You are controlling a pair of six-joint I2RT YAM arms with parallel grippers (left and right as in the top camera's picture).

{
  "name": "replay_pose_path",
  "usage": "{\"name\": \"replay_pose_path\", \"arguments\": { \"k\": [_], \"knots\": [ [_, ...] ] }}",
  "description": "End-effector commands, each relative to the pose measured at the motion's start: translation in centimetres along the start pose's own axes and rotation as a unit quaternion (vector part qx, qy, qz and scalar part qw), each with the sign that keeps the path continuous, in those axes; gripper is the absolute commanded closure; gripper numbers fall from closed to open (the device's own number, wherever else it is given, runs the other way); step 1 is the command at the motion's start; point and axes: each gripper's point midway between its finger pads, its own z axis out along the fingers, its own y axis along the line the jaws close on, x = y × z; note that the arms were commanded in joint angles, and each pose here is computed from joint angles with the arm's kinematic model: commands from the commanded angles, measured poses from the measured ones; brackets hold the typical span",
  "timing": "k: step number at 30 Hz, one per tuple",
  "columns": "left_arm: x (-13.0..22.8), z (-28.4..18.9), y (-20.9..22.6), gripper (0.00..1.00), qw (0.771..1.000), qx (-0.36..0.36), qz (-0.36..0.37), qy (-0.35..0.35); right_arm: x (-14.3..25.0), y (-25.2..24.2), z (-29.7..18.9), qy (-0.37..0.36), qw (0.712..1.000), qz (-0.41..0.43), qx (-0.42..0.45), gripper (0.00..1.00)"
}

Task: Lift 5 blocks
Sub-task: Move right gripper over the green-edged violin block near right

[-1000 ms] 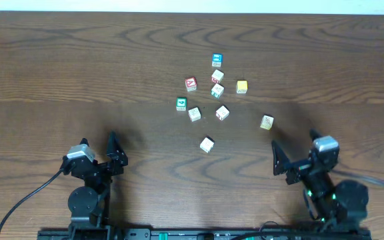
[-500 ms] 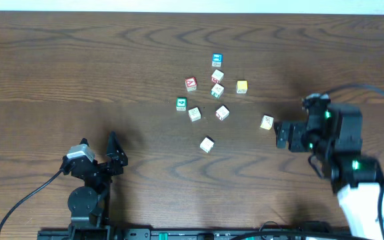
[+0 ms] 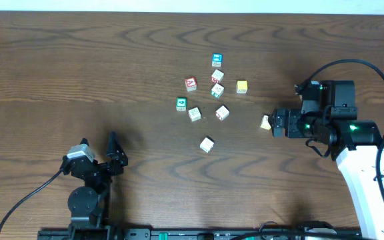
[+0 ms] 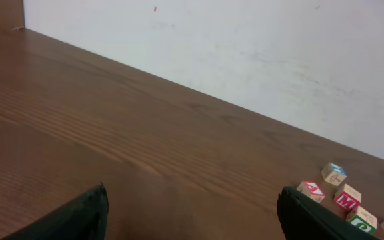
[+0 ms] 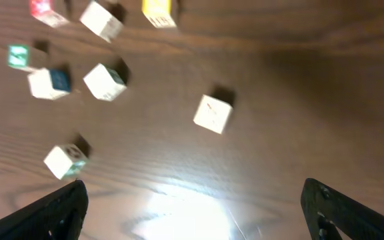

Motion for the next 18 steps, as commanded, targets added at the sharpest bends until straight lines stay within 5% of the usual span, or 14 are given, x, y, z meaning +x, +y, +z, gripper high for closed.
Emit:
{"name": "replay_pose_path", "arguments": {
  "k": [1, 18],
  "knots": [
    [1.6, 0.1, 0.9, 0.19, 0.999, -0.019, 0.006, 0.025, -1.2, 0.9, -0.4, -0.019, 0.999, 0.000, -0.028, 0.04],
    [1.6, 0.1, 0.9, 0.19, 0.999, -0.019, 0.006, 0.025, 1.1, -2.3, 8.4, 0.086, 0.989, 0.109, 0.049, 0.17]
  ]
}}
